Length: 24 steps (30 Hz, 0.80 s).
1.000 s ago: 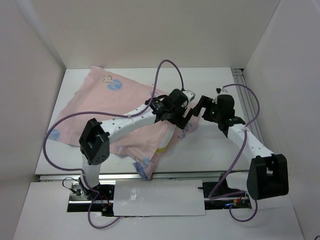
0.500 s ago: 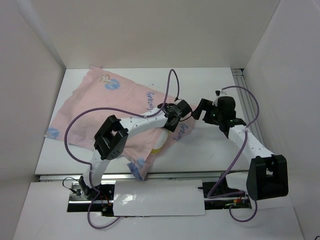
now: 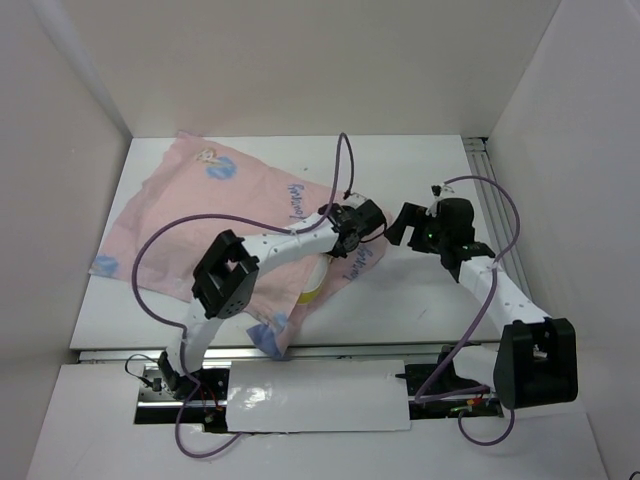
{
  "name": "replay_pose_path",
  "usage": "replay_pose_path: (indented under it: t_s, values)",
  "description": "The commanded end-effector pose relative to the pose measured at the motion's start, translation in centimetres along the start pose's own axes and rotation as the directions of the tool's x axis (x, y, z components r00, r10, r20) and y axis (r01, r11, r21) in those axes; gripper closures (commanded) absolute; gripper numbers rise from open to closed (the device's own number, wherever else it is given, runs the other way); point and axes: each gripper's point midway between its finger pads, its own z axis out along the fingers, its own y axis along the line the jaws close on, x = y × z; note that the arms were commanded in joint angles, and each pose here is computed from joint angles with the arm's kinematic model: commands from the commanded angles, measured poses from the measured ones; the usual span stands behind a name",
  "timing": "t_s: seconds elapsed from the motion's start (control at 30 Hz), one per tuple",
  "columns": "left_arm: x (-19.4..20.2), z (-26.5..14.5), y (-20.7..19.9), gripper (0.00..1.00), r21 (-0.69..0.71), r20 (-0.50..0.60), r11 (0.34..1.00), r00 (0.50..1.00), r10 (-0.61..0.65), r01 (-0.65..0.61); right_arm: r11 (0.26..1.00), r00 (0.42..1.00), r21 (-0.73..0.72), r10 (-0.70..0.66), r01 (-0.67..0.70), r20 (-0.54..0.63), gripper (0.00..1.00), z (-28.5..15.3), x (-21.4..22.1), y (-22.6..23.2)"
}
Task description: Put the pillow into the pillowcase
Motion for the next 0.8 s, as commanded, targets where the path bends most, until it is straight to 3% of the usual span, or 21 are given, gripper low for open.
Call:
replay_pose_path:
  t_s: [0.0,0.1,0.2,0.27,0.37,0.53,0.67,0.77]
  values:
    - [-4.7,-6.0,4.9,1.0,0.016,0.152,0.991,0.98,-0.13,0.129,0.996,0.998,-0.066,-0.059,0.059,0.011,0.01,0.2,-0.2,1.6]
    - [-8.3,-11.5,7.6,1.0,0.097,0.303,0.976,0.928,-0.218,0.198,0.993,0.995,-0.076,-0.093,0.094,0.019,0.05,0.6,-0.3,3.1]
    - [-9.9,-13.6,9.2,1.0,0.154,0.357,0.966,0.9,-0.249,0.206,0.981,0.991,-0.143,-0.134,0.135,0.018,0.2,1.0,0.0,5.6]
    - [-10.8,-15.2,9.9,1.0,0.174,0.387,0.961,0.883,-0.267,0.215,0.968,0.99,-0.207,-0.14,0.143,0.029,0.22,1.2,-0.1,7.6]
    - [-11.7,-16.1,10.9,1.0,0.179,0.41,0.954,0.863,-0.294,0.24,0.943,0.988,-0.293,-0.148,0.155,0.047,0.27,1.5,-0.1,11.2]
    - [-11.9,-16.5,10.2,1.0,0.219,0.403,0.951,0.868,-0.29,0.217,0.906,0.977,-0.365,-0.198,0.215,0.085,0.27,1.7,-0.3,16.0]
    - [-11.9,-16.6,10.0,1.0,0.235,0.395,0.944,0.865,-0.31,0.231,0.913,0.972,-0.336,-0.209,0.232,0.104,0.28,3.3,-0.1,16.8]
    - [-11.8,-16.6,9.6,1.0,0.256,0.385,0.939,0.866,-0.318,0.231,0.927,0.975,-0.303,-0.198,0.219,0.101,0.37,5.2,0.3,16.5]
